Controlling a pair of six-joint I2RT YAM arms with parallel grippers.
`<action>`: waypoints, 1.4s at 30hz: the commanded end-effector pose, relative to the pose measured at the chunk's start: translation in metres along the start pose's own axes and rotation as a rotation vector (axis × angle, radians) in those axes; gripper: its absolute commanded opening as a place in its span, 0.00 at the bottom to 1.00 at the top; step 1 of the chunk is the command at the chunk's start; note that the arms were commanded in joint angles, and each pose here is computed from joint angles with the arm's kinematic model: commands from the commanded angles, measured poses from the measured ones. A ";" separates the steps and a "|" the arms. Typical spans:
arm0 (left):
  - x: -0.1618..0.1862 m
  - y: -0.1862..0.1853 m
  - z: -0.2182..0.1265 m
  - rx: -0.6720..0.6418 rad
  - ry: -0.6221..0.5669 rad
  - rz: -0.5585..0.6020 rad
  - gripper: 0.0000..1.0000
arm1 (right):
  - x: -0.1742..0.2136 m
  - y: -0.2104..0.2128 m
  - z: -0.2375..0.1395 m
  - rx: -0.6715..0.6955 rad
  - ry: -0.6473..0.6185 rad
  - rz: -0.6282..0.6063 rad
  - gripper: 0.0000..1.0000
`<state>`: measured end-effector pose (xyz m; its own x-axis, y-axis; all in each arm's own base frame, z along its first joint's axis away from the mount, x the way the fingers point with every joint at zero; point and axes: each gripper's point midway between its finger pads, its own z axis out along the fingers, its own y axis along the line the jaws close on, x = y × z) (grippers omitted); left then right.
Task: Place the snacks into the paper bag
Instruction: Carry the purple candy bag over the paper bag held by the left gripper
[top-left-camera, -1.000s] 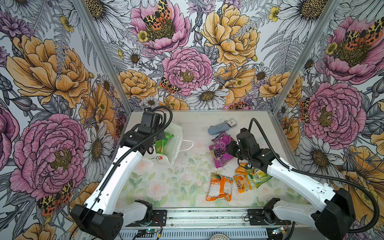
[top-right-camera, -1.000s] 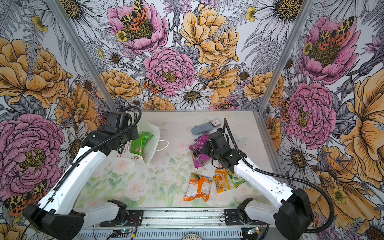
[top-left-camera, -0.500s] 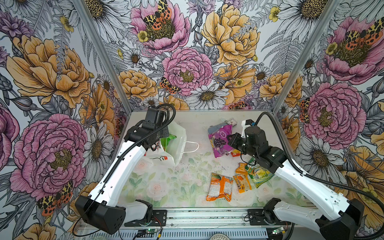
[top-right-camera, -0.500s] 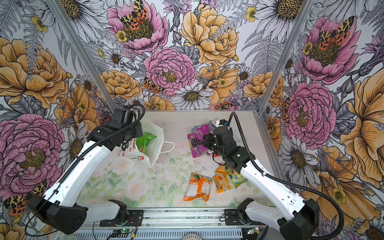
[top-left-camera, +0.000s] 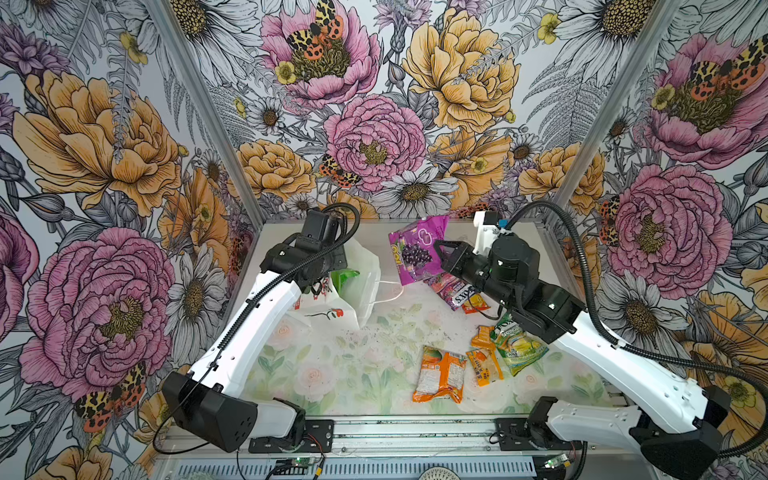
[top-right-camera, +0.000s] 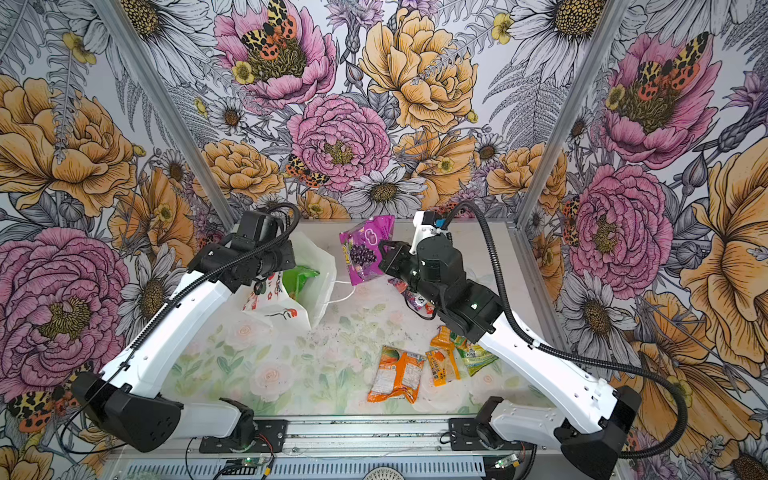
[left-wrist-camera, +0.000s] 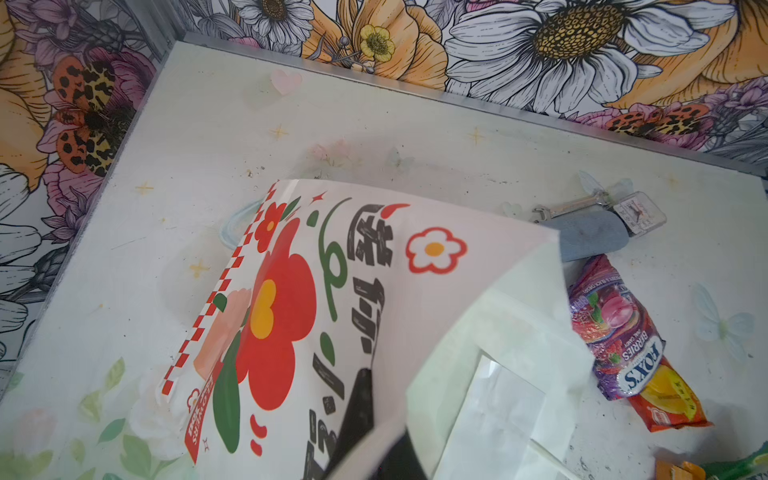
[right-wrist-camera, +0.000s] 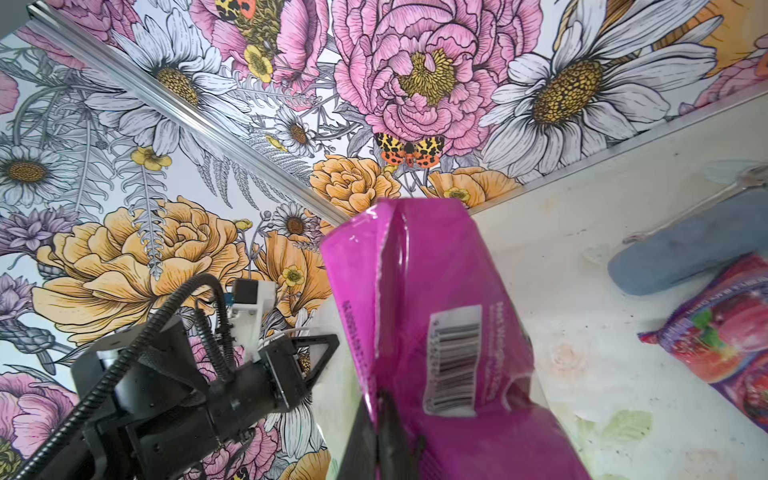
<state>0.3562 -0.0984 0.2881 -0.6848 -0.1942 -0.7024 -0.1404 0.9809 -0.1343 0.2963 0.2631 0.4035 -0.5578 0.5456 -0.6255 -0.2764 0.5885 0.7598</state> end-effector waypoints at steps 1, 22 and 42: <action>-0.010 -0.016 -0.004 0.043 -0.026 -0.041 0.00 | -0.038 0.067 -0.012 -0.196 -0.130 0.054 0.00; -0.026 -0.043 -0.019 0.140 -0.080 -0.127 0.00 | 0.025 0.069 0.025 -0.191 -0.100 0.195 0.00; -0.013 -0.082 -0.056 0.388 -0.163 -0.094 0.00 | 0.044 0.061 0.038 -0.162 -0.100 0.214 0.00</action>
<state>0.3395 -0.1585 0.3161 -0.6257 -0.2990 -0.7205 -0.0023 0.9243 -0.3816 0.2828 0.3494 0.3646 -0.5967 0.6180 -0.5119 -0.2144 0.4919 0.8438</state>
